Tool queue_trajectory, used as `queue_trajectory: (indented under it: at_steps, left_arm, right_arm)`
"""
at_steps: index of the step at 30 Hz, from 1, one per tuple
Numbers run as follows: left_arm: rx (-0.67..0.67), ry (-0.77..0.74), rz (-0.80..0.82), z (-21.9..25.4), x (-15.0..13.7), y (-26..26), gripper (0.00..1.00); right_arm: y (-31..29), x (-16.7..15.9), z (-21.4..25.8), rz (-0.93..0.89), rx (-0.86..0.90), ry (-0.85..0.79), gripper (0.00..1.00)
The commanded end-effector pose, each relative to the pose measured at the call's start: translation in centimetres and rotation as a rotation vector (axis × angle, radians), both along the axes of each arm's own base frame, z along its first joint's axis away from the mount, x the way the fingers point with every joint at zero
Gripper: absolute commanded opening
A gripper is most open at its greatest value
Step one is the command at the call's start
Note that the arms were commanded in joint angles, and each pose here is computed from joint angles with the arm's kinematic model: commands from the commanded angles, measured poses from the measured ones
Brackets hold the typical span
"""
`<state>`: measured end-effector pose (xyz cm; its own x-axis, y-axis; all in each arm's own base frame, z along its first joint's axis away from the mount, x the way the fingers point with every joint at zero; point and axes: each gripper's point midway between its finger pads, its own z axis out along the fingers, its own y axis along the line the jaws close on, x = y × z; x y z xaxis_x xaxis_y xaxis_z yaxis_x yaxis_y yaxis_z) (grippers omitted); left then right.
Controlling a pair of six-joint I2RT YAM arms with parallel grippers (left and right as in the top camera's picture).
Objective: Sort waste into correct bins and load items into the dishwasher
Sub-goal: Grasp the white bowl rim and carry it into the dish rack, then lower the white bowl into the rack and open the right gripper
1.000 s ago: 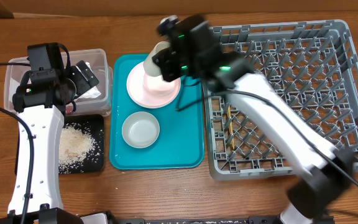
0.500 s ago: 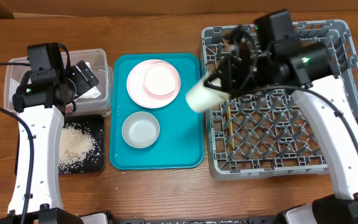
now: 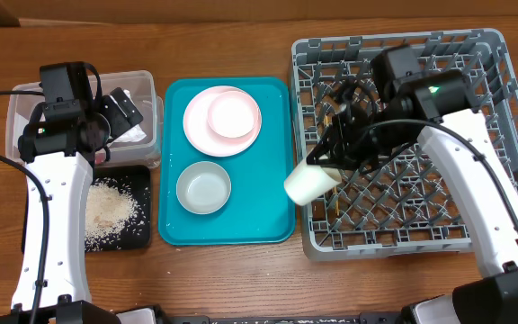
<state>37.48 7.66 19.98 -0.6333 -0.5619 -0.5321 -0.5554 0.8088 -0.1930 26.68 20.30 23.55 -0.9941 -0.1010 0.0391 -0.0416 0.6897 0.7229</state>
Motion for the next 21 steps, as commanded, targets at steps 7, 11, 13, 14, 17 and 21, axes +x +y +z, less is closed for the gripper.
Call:
queue_trajectory:
  at_steps: [7,11,13,14,17,21]
  left_arm:
    - [0.000,-0.027,0.008,1.0,0.4,0.1,1.00]
    - [0.000,-0.027,0.008,1.0,0.4,0.1,1.00]
    - [0.000,-0.027,0.008,1.0,0.4,0.1,1.00]
    - [0.000,-0.027,0.008,1.0,0.4,0.1,1.00]
    - [0.000,-0.027,0.008,1.0,0.4,0.1,1.00]
    - [0.001,-0.027,0.008,1.0,0.4,0.1,1.00]
  right_arm:
    - [-1.6,-0.6,-3.3,-0.001,0.008,0.043,0.04]
    - [-2.5,-0.7,-4.8,-0.024,0.001,0.075,0.04]
    - [-3.0,-0.8,-5.3,-0.029,-0.001,0.082,0.04]
    - [-3.3,-0.9,-5.6,-0.035,0.000,0.088,0.04]
    - [-4.0,-0.7,-6.2,-0.053,0.000,0.093,0.04]
    - [-4.8,-0.6,-6.6,-0.060,0.001,0.089,0.04]
